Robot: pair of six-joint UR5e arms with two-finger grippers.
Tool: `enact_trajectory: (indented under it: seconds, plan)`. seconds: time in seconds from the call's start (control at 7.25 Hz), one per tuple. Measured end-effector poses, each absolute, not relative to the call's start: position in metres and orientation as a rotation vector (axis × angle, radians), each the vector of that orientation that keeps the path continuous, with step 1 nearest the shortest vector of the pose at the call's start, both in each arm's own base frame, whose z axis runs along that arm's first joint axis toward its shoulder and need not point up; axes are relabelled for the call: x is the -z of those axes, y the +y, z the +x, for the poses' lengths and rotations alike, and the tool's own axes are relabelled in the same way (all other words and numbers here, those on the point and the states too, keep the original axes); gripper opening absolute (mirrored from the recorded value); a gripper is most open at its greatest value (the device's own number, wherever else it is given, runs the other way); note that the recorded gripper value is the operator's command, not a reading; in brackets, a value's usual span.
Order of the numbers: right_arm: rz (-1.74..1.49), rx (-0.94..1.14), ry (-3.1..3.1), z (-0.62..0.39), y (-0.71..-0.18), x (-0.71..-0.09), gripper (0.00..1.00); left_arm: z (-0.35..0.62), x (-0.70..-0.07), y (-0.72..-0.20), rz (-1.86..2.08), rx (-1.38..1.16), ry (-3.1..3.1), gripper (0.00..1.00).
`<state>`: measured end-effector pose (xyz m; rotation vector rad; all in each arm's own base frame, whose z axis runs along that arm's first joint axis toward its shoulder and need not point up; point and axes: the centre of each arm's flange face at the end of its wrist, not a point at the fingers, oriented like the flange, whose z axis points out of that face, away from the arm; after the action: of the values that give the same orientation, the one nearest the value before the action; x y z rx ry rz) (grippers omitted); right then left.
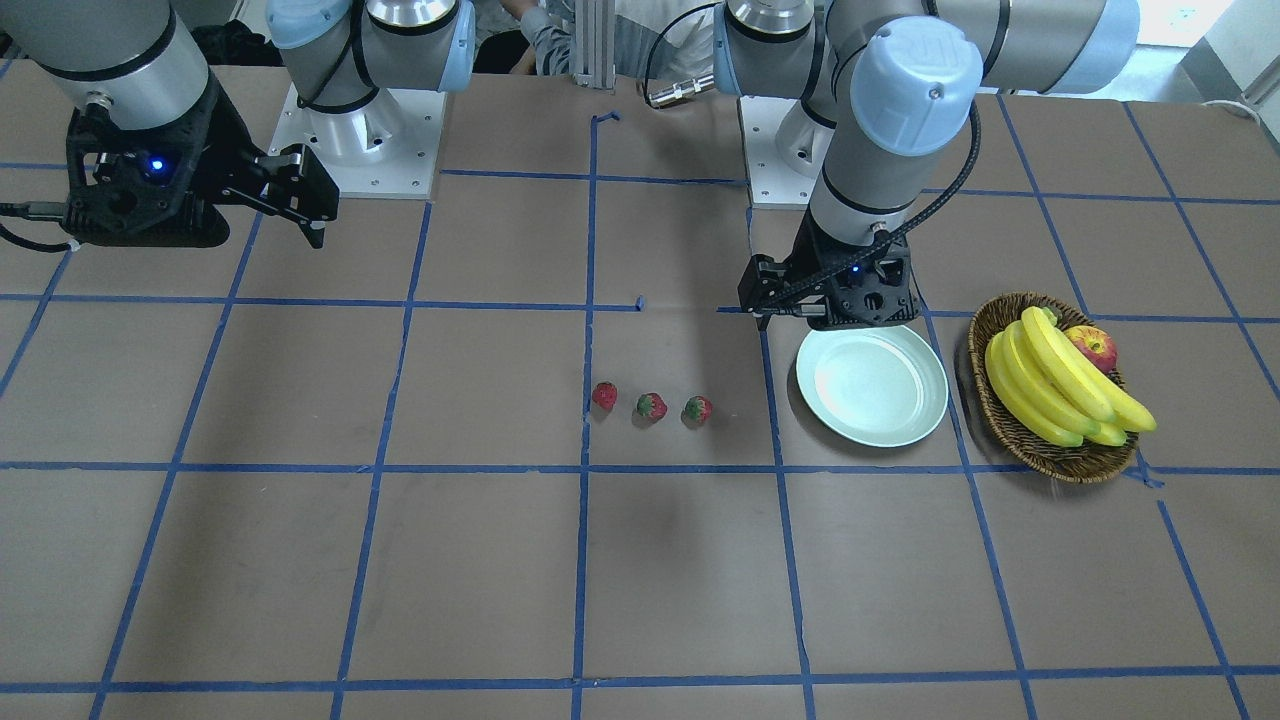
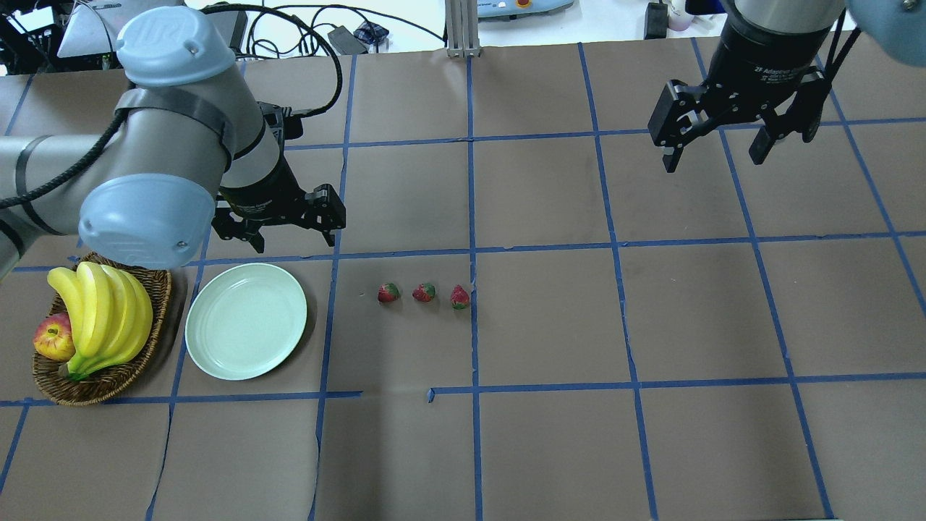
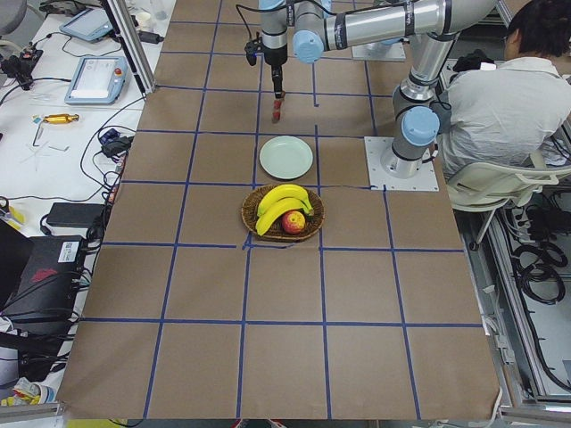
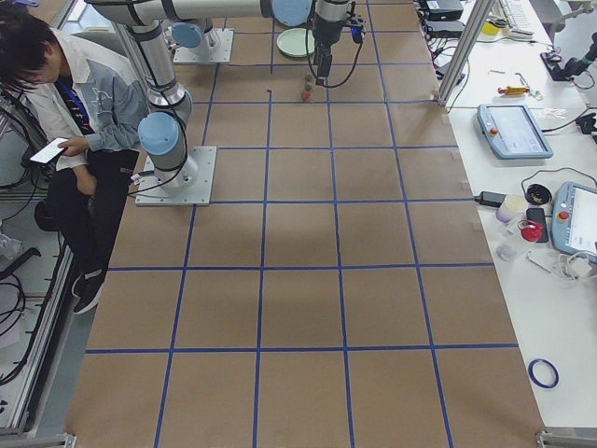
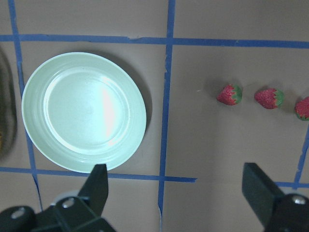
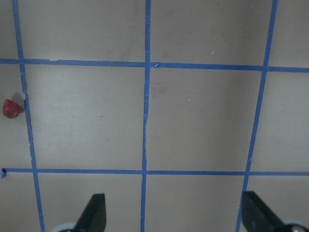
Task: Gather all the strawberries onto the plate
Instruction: 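Lower the left gripper onto the strawberry nearest the plate and grasp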
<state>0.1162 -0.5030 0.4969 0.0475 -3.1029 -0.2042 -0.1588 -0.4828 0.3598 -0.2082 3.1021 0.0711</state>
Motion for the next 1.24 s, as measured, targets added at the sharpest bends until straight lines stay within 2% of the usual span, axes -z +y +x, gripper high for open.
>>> enact_trajectory:
  seconds: [0.69,1.1,1.24]
  plan:
    - [0.011,0.255,-3.088,0.122,-0.502,-0.484,1.0,-0.184,-0.288,-0.501,-0.966,-0.177,2.915,1.0]
    - [0.01,0.28,-3.082,0.122,-0.5,-0.475,1.0,-0.198,-0.241,-0.523,-1.169,-0.234,2.926,1.0]
    - [0.01,0.29,-3.081,0.122,-0.5,-0.471,1.0,-0.2,-0.224,-0.526,-1.179,-0.273,2.915,0.96]
